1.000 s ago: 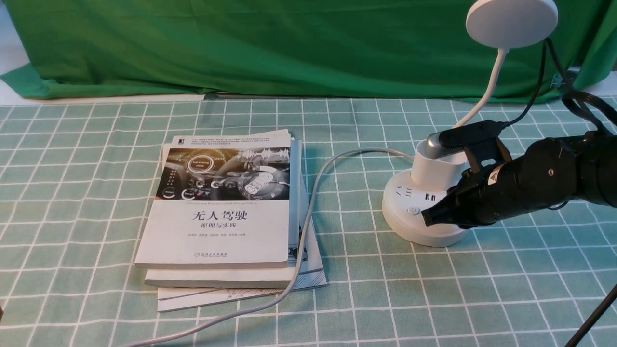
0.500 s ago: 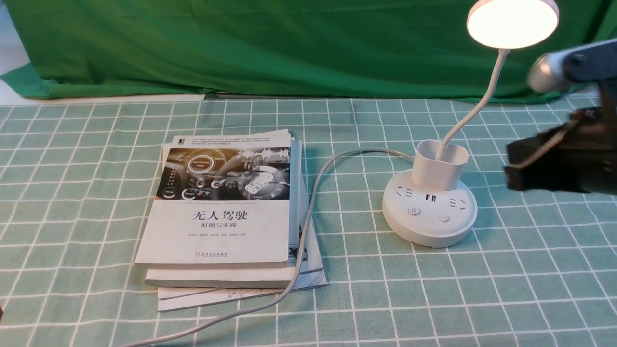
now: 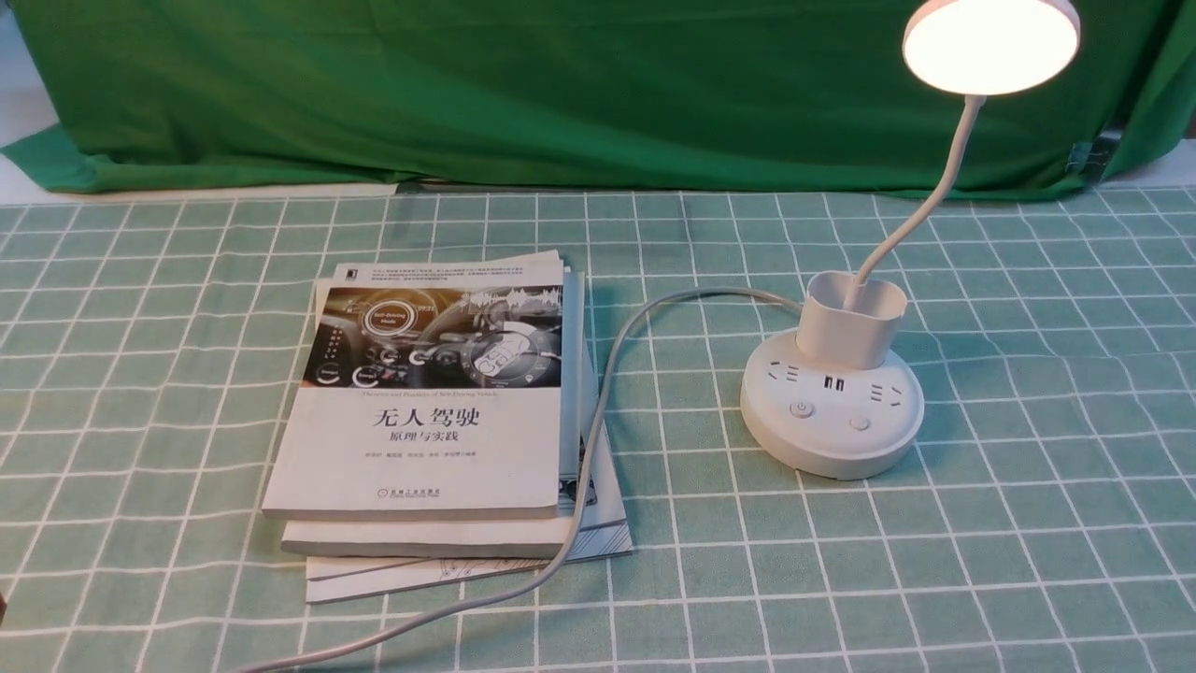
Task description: Turn on the table lamp.
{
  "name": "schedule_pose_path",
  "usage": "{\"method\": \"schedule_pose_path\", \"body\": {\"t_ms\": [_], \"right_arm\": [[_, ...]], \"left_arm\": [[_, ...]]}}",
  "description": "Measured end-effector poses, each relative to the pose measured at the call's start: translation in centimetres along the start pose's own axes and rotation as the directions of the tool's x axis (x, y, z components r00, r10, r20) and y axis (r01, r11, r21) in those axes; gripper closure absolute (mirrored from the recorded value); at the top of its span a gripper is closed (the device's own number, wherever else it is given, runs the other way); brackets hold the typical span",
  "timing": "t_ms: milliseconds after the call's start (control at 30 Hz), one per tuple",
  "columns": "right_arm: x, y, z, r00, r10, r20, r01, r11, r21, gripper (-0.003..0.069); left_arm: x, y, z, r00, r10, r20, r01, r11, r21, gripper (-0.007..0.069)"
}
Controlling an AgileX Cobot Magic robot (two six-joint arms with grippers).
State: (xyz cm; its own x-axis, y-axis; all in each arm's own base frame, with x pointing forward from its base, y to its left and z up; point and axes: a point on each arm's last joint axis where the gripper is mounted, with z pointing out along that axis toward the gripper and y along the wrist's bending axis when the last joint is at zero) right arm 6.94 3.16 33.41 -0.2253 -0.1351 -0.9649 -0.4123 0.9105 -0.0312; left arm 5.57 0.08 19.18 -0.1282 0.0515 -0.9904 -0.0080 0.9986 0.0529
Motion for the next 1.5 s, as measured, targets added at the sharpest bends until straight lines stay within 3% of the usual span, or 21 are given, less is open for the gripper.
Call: {"method": "schedule_pose_path", "body": {"t_ms": [433,600,733,833,1500], "right_arm": [[6.8,-0.1,-0.3,0.958,-0.022,0.287,0.000,0.997,0.076,0.0561],[9.5,-0.7,0.1,0.958,-0.044,0.285,-0.015,0.980,0.199,0.0550],[12.3,-1.6,0.7,0.970,-0.008,0.242,-0.081,0.931,0.355,0.0536],[13.6,-2.0,1.1,0.977,0.032,0.212,-0.118,0.907,0.405,0.0530],[14.6,-1.8,1.4,0.985,0.101,0.141,-0.148,0.914,0.377,0.0477]], "left_arm": [[0.0,0.0,0.0,1.000,0.000,0.000,0.000,1.000,0.000,0.0604],[0.0,0.0,0.0,1.000,0.006,0.000,-0.006,1.000,-0.001,0.0604],[0.0,0.0,0.0,1.000,0.006,0.000,-0.006,1.000,-0.001,0.0604],[0.0,0.0,0.0,1.000,0.000,0.000,0.000,1.000,0.000,0.0604],[0.0,0.0,0.0,1.000,0.000,0.000,0.000,1.000,0.000,0.0604]]}}
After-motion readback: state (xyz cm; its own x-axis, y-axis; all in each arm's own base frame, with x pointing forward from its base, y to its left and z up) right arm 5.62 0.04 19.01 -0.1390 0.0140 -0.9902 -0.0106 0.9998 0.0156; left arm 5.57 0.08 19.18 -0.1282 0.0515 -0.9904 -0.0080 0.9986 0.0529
